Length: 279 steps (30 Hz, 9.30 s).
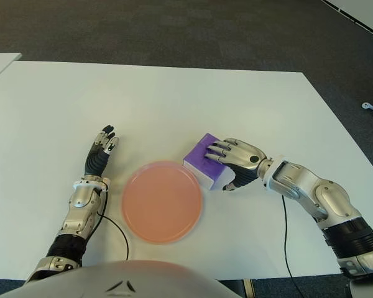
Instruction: Put the tissue paper into the plate.
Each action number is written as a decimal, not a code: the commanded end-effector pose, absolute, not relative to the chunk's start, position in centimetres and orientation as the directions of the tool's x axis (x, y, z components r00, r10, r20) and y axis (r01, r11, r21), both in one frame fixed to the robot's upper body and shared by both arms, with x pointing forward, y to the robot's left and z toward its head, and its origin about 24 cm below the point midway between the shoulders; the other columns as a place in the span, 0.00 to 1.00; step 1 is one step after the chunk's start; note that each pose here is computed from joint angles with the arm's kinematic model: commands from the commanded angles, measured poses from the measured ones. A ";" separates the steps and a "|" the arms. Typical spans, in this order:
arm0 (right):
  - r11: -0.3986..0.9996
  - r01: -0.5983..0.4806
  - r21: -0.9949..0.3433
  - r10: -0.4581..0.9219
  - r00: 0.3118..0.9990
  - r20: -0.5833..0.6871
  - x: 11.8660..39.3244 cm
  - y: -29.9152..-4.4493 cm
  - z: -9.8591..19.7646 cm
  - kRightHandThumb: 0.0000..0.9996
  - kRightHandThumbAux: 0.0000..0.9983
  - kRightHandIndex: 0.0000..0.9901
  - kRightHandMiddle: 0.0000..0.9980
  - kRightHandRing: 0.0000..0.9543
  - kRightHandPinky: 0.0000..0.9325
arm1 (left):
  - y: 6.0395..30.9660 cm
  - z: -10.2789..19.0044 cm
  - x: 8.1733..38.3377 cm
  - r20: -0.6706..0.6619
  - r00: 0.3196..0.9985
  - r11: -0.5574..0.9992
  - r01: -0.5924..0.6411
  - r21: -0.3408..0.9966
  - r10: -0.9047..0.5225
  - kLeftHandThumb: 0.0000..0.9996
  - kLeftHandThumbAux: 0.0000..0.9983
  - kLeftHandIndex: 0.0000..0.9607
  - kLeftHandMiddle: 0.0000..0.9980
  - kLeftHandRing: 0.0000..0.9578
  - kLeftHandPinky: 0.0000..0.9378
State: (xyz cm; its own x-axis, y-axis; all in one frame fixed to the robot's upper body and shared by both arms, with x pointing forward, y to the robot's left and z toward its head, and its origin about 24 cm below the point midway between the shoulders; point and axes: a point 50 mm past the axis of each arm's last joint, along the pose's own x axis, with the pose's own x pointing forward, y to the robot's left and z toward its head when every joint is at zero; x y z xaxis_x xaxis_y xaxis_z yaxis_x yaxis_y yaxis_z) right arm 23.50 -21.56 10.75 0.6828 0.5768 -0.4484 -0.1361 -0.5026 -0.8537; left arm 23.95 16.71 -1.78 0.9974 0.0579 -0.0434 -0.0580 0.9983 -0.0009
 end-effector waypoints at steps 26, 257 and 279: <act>-0.496 -0.056 -0.866 0.597 0.703 -0.387 23.3 -21.9 12.3 0.11 0.49 0.00 0.01 0.00 0.00 | 17.5 -3.8 22.4 -0.175 0.982 0.997 -0.074 0.008 0.074 0.00 0.47 0.00 0.00 0.00 0.00; -0.359 0.057 -0.932 0.691 0.687 -0.224 24.7 -26.1 14.0 0.35 0.26 0.00 0.00 0.00 0.00 | 17.7 -4.0 22.3 -0.148 0.988 0.999 -0.044 0.010 0.045 0.00 0.46 0.00 0.00 0.00 0.00; -0.370 0.114 -0.922 0.808 0.530 -0.258 23.4 -24.0 14.0 0.38 0.26 0.00 0.00 0.00 0.00 | 17.5 -3.9 22.3 -0.156 0.986 0.999 -0.054 0.003 0.054 0.00 0.46 0.00 0.00 0.00 0.00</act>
